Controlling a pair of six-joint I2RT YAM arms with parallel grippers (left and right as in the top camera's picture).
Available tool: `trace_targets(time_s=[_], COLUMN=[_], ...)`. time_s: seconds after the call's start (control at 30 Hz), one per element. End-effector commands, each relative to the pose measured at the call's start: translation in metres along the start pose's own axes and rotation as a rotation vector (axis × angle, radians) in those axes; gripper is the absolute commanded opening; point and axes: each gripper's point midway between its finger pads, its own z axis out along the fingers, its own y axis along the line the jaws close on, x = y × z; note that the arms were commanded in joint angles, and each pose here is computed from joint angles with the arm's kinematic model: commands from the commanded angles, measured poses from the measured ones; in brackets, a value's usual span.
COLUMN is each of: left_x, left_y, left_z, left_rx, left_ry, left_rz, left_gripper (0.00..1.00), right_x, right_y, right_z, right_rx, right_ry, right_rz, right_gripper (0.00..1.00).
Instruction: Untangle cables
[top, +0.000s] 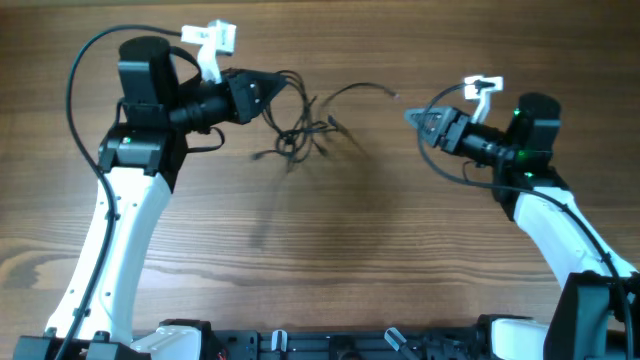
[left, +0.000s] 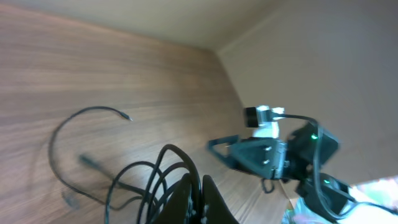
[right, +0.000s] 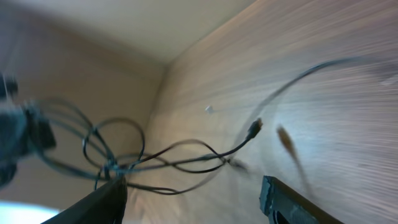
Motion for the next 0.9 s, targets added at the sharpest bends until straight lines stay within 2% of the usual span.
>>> trace_targets(time_s=[0.0, 0.13, 0.2, 0.27, 0.3, 0.37, 0.53, 0.73, 0.87], left_x=[-0.011, -0.020, -0.023, -0.025, -0.023, -0.019, -0.006, 0.001, 0.005], left_y=[-0.022, -0.015, 0.001, 0.011, 0.010, 0.004, -0.012, -0.022, -0.032], left_z=[0.002, 0.003, 0.004, 0.007, 0.011, 0.019, 0.033, 0.040, 0.044], left_rx=[0.084, 0.039, -0.044, -0.109, -0.122, -0.127, -0.105, -0.086, -0.060], left_ry=[-0.018, -0.062, -0.113, -0.158, -0.164, -0.157, -0.113, -0.090, -0.074], left_rz=[-0.050, -0.214, -0.385, -0.481, -0.474, -0.463, -0.435, -0.459, -0.502], left_gripper=[0.04, 0.04, 0.04, 0.04, 0.04, 0.04, 0.04, 0.04, 0.04], right_x=[0.024, 0.041, 0.044, 0.052, 0.055, 0.061, 0.064, 0.072, 0.066], right_y=[0.039, 0.082, 0.087, 0.091, 0.088, 0.074, 0.063, 0.043, 0.030], right_z=[0.012, 0.025, 0.034, 0.047, 0.055, 0.072, 0.091, 0.095, 0.098], right_rx=[-0.154, -0.301, -0.288, -0.256, -0.216, -0.086, 0.069, 0.131, 0.174], right_ry=[0.106, 0.166, 0.167, 0.170, 0.162, 0.122, 0.016, 0.035, -0.012], right_rz=[-0.120, -0.223, -0.169, -0.119, -0.093, -0.017, 0.043, 0.100, 0.138], right_gripper=[0.73, 0.72, 0.71, 0.67, 0.61, 0.60, 0.61, 0.61, 0.61])
